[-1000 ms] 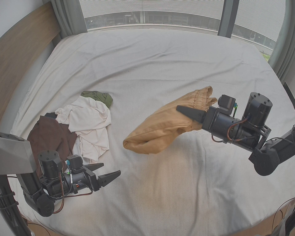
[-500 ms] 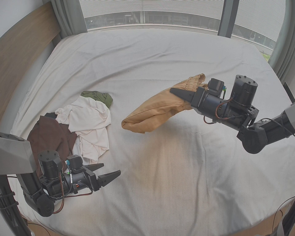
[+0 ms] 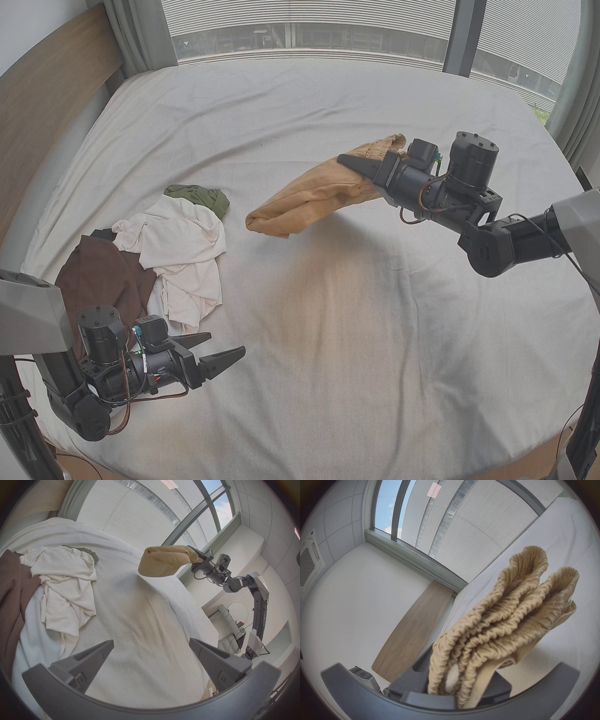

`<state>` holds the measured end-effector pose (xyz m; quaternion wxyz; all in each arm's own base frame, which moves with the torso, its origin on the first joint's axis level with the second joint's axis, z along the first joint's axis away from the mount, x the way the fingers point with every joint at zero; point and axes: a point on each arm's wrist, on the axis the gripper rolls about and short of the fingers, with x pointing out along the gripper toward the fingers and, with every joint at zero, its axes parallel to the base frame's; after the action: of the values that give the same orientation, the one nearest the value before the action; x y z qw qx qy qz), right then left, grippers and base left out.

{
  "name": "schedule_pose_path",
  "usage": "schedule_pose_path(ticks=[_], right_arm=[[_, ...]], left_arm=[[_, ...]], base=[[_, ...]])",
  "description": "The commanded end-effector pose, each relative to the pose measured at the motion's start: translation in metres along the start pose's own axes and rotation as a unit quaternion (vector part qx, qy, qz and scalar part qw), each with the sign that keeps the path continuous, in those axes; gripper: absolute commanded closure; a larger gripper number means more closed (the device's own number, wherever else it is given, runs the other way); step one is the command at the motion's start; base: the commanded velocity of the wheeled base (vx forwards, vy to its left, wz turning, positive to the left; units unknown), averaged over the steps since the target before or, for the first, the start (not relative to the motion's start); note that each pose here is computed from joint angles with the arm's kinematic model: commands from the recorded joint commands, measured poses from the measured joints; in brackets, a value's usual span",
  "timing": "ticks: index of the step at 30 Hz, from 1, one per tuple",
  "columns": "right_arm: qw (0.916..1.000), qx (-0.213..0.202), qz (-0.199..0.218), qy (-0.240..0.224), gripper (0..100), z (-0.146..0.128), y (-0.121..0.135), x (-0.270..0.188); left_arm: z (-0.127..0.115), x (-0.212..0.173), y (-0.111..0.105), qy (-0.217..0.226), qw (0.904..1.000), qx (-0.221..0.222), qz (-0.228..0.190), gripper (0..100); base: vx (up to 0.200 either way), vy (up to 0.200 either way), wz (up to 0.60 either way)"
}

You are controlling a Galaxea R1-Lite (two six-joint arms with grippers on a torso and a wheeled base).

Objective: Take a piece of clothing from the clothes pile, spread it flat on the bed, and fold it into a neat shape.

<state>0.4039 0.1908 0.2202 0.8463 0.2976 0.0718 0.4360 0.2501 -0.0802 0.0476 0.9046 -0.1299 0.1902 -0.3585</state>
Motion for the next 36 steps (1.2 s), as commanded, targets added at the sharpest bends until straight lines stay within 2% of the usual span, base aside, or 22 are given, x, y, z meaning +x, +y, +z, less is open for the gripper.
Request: schedule_pose_path(ticks=[1,9,12,15,26,36], right_arm=[[1.0000,0.001,-0.003,0.000,100,-0.006,-0.026,0.025],[0.9986,0.019,-0.042,0.025,100,-0.040,-0.080,0.030],[0.9964,0.032,-0.062,0.048,100,-0.049,-0.095,0.017],[0.9935,0.017,-0.091,0.067,100,-0.053,-0.112,-0.002],[0.9839,0.011,-0.137,0.115,100,-0.068,-0.124,-0.050],[0.9832,0.007,-0.136,0.122,100,-0.089,-0.128,-0.060]], left_arm=[[-0.001,0.000,0.001,0.002,1.0000,-0.002,0.000,0],[-0.001,-0.001,0.000,0.002,1.0000,-0.008,0.000,0],[-0.001,0.000,-0.001,0.002,1.0000,-0.008,-0.001,0],[-0.001,0.000,-0.001,0.003,1.0000,-0.008,-0.002,0],[-0.004,0.002,-0.005,0.009,0.9999,-0.008,-0.010,0],[-0.003,0.002,-0.005,0.008,0.9999,-0.009,-0.010,0]], base=[[0.000,0.000,0.00],[0.000,0.000,0.00],[0.000,0.000,0.00],[0.000,0.000,0.00],[0.000,0.000,0.00],[0.000,0.000,0.00]])
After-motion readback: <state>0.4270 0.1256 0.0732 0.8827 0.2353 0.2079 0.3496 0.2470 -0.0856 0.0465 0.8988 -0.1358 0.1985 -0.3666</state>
